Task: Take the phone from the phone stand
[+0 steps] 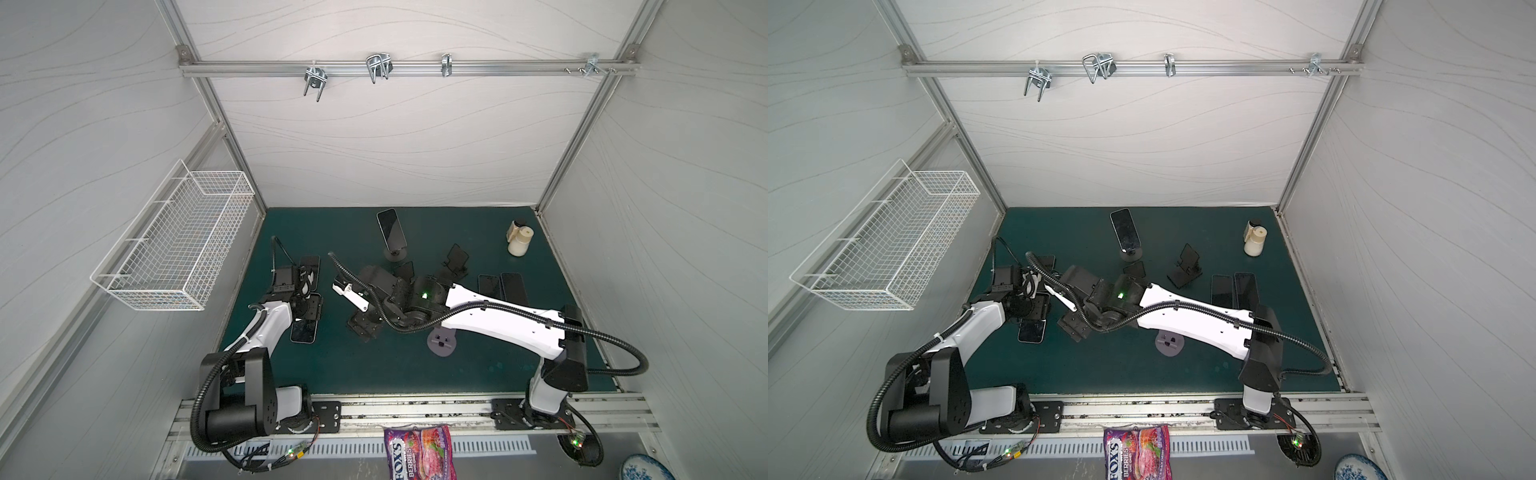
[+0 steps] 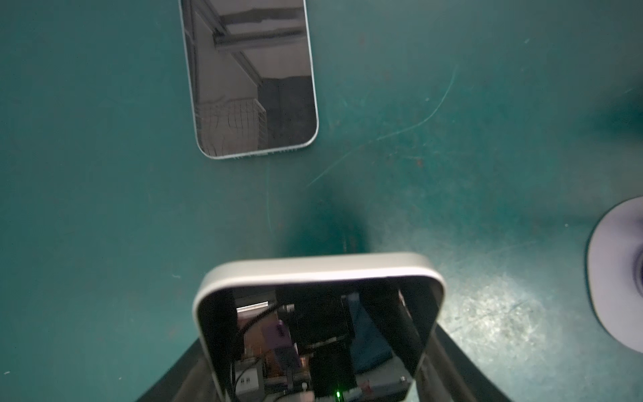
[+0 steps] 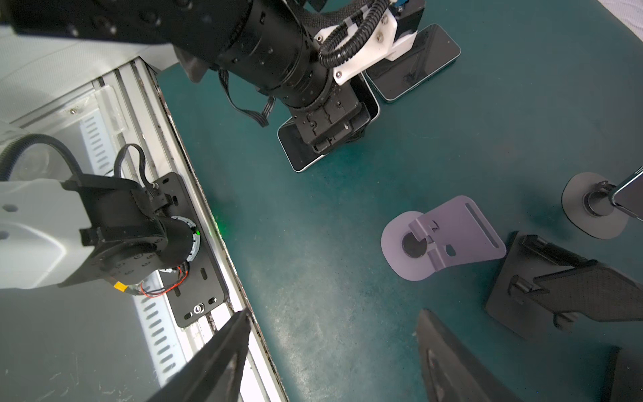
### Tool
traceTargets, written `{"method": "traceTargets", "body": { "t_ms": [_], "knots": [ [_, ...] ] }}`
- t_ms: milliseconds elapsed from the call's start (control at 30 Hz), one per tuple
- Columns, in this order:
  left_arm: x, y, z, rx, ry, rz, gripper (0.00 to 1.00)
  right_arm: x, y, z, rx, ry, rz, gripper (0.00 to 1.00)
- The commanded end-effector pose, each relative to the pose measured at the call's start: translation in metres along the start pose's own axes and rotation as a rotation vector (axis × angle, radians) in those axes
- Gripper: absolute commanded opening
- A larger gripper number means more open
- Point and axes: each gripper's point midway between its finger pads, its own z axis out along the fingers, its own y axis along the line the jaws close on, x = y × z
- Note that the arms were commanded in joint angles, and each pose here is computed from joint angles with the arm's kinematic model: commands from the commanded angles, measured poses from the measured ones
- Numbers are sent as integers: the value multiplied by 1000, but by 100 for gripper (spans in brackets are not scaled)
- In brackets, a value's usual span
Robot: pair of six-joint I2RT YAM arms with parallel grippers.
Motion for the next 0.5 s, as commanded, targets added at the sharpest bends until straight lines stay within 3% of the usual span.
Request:
{"method": "traceTargets", "body": {
  "t_ms": [0, 467],
  "knots": [
    [-21, 8, -8, -19, -37, 12, 70, -2, -5, -19, 0, -27, -14, 77],
    [-16, 21, -14, -80, -20, 22, 70, 4, -14, -25, 1, -30, 8, 77]
  ]
}}
